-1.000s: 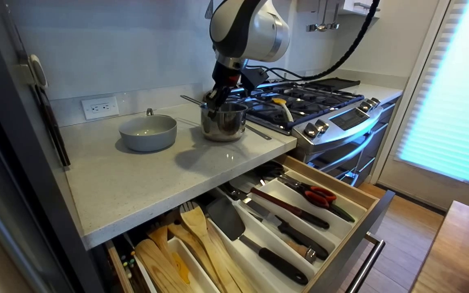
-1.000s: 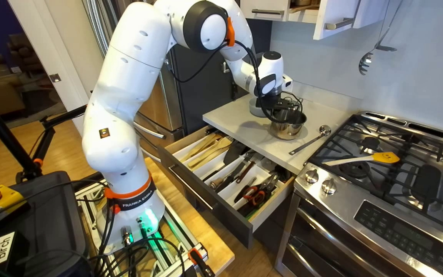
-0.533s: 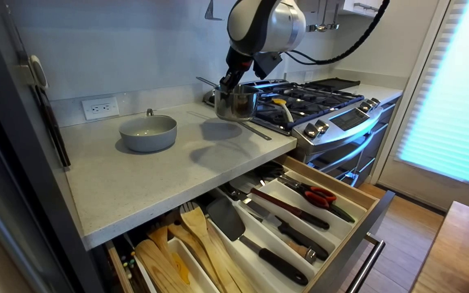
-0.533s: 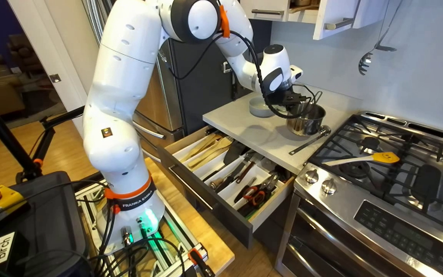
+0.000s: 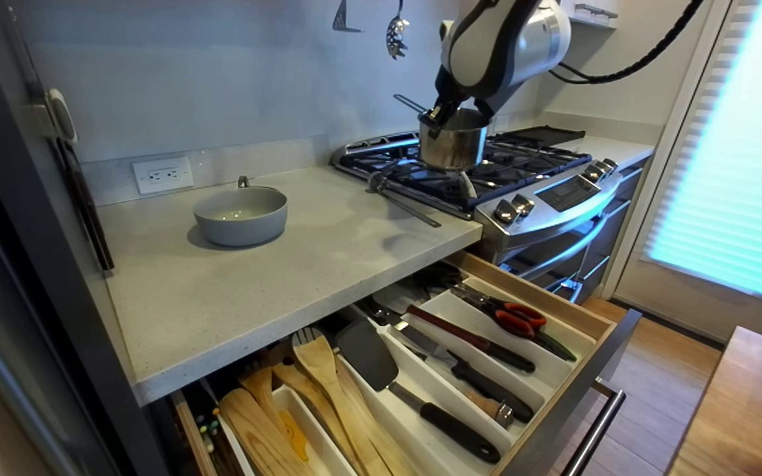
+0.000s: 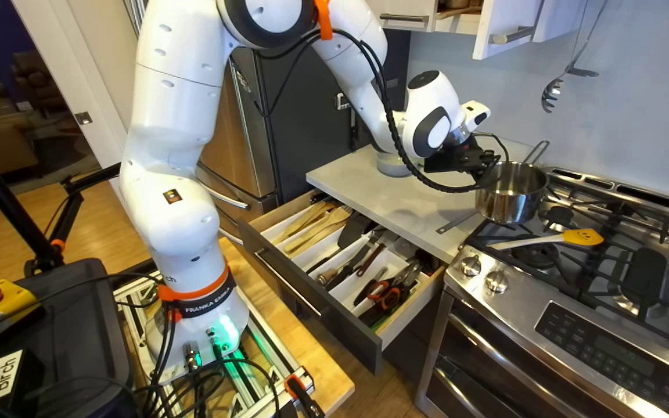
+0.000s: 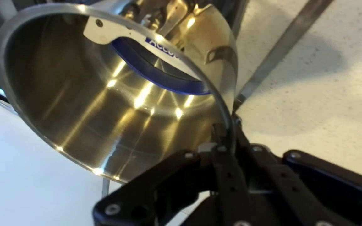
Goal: Move the pot from the countertop to the stove
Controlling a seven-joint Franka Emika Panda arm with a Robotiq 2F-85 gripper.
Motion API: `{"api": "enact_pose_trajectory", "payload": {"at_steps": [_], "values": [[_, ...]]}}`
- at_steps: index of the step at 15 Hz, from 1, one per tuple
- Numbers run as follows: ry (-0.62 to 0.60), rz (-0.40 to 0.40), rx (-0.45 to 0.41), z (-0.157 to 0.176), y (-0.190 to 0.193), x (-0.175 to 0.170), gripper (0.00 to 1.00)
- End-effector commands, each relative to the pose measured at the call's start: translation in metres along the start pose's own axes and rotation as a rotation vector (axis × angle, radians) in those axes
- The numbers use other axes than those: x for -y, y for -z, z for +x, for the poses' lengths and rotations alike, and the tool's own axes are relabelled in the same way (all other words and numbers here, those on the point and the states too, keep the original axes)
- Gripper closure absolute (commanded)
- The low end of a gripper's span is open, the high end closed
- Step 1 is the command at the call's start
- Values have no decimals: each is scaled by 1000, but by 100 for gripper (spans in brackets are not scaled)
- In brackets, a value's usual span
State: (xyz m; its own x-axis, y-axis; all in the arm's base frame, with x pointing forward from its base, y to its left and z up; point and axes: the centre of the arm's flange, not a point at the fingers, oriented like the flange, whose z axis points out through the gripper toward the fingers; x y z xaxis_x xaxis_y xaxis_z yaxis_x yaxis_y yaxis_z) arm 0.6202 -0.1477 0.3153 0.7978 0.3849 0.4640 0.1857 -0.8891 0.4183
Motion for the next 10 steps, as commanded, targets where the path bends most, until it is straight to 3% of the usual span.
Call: {"api": "enact_pose_trajectory", "payload": {"at_steps": [1,3,6,10], "values": [[-67,-112,7,-30,33,-21,98],[-118,-145,33,-51,33,-40,98],[-190,-134,64,-75,20,-65,98],[-250,-161,70,-85,12,-110,98]]}}
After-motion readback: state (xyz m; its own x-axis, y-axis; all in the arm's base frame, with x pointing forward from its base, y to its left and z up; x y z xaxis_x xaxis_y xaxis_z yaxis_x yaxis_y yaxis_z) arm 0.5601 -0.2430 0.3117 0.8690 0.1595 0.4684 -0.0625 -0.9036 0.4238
